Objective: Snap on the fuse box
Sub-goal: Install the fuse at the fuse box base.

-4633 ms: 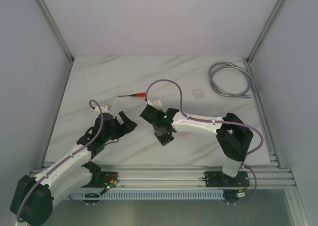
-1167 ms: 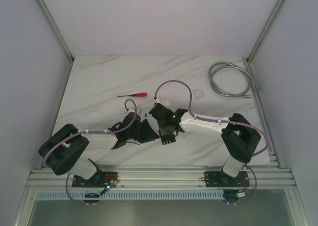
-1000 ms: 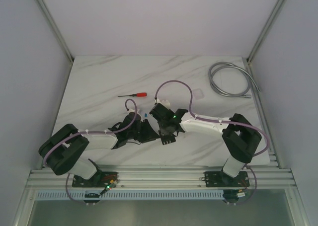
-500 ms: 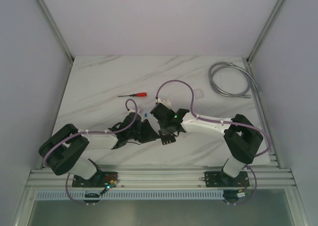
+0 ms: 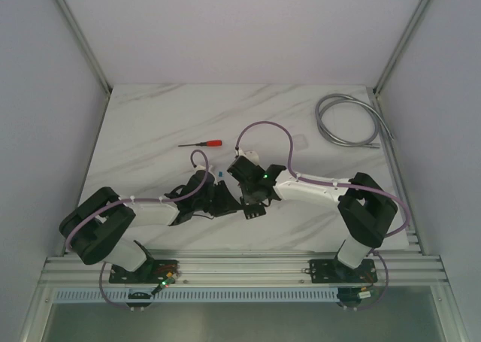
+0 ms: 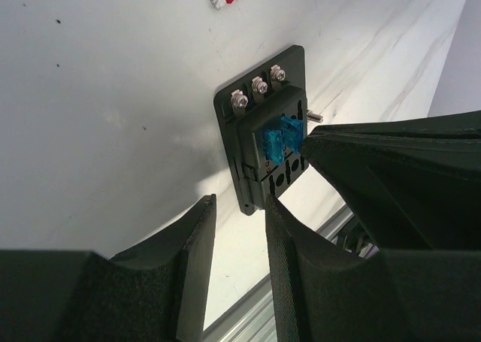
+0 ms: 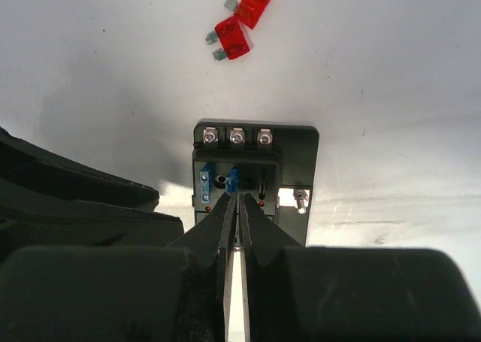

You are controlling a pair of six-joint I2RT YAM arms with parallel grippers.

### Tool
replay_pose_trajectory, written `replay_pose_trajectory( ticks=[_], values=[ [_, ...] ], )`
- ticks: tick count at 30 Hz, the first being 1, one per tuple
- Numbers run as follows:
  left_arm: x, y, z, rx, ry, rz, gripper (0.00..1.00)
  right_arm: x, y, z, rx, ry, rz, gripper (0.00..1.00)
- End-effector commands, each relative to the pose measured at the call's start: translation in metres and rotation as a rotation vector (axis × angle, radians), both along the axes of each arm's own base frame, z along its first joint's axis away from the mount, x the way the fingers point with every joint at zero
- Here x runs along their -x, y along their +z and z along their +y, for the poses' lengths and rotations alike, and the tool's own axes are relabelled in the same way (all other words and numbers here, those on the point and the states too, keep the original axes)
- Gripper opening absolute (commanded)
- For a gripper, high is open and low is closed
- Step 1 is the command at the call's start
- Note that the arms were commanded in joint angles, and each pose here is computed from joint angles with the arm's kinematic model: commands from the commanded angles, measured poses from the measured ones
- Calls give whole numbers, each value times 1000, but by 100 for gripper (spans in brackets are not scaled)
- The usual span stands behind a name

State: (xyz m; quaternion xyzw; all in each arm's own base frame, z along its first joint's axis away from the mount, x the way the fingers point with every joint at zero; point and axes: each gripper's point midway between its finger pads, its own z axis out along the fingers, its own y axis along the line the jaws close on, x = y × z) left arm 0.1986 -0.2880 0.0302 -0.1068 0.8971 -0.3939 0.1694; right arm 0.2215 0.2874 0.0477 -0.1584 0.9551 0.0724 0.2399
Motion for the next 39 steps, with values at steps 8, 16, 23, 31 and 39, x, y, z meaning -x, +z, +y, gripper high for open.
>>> replay_pose_trajectory(
  ticks=[8, 16, 23, 31, 39],
  values=[
    [-3, 3, -13, 14, -17, 4, 40, 6, -19, -22, 61, -48, 48, 9],
    [-2, 0, -13, 7, -15, 16, 39, 1, 1, -13, 16, -36, 15, 17],
    [-2, -3, -14, 1, -17, 24, 38, -7, 20, 2, -60, -38, -24, 26],
    [1, -11, -8, -30, 4, 55, 34, -12, 14, 7, -57, -44, -26, 26],
    [3, -14, -8, -36, 5, 67, 33, -13, 7, 10, -51, -33, -14, 24]
  ],
)
